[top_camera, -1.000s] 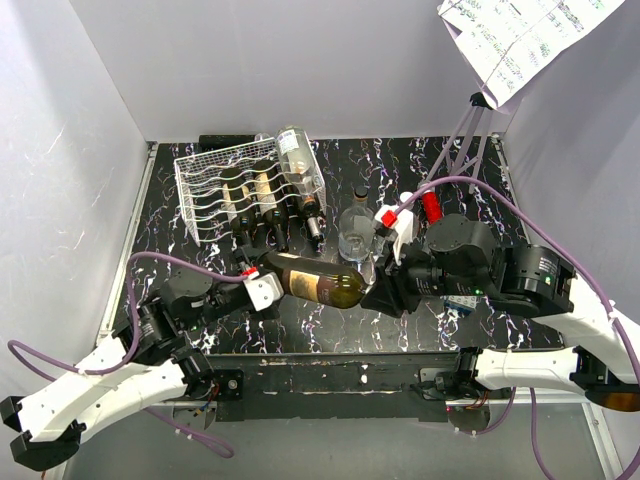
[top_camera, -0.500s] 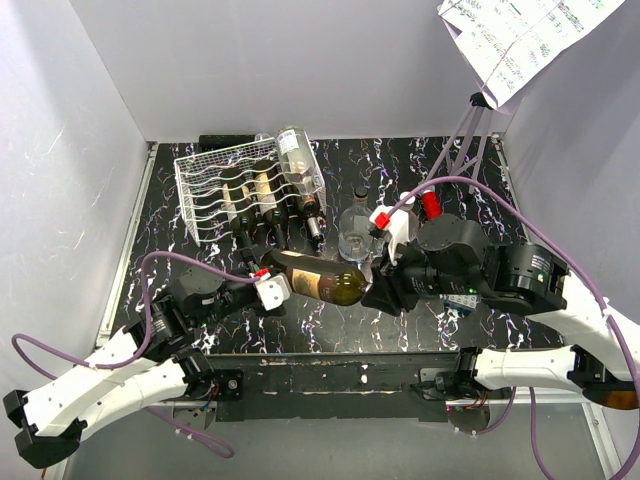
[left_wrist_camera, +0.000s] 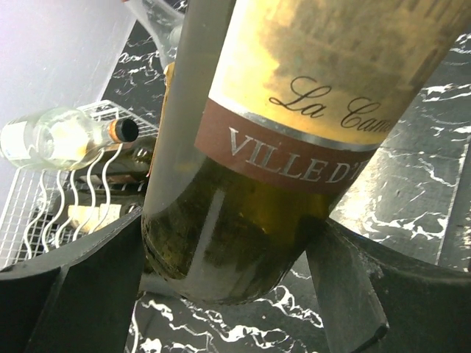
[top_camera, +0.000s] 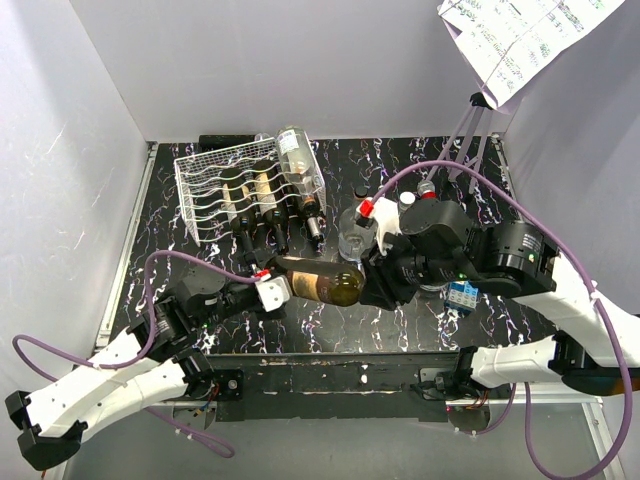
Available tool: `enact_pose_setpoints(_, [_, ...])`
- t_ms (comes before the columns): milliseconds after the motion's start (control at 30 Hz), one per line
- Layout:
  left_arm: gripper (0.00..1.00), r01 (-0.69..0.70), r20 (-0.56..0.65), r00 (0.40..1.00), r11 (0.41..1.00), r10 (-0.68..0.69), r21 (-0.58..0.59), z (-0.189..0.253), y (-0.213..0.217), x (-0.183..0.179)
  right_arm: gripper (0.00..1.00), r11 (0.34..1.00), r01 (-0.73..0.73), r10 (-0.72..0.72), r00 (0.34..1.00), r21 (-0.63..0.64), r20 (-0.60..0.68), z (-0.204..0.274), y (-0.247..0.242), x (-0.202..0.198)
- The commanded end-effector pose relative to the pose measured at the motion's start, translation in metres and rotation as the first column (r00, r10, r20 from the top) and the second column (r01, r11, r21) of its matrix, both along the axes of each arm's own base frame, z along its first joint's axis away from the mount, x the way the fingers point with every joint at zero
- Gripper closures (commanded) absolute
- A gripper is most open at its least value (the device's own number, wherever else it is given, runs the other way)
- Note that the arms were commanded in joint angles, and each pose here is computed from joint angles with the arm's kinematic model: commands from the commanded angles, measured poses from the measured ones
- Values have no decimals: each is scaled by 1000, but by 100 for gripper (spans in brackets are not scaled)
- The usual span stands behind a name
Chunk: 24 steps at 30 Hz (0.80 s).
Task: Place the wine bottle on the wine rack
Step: Pick up the wine bottle from the center of the board.
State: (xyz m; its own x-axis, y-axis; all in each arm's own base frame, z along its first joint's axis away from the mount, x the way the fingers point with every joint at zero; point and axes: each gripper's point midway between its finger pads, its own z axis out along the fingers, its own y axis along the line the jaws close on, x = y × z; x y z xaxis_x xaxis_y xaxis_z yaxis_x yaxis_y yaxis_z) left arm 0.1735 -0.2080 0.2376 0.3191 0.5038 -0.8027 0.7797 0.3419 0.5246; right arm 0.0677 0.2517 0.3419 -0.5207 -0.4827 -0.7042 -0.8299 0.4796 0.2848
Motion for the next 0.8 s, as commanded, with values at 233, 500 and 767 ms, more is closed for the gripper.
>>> enact_pose_setpoints(233, [10,276,-6,960,951,-279,-141,9,-45,-37,99,938,-203,244,962,279,-120,61,44,-48])
enact_pose_setpoints(500, [18,288,-54,954,949,-296,-125,2,-51,-38,99,939,-205,246,961,277,-123,62,53,-46])
enact_pose_setpoints(767, [94,227,-32,972,967,-231,-112,4,-42,-29,99,950,-183,219,969,254,-118,53,48,-43])
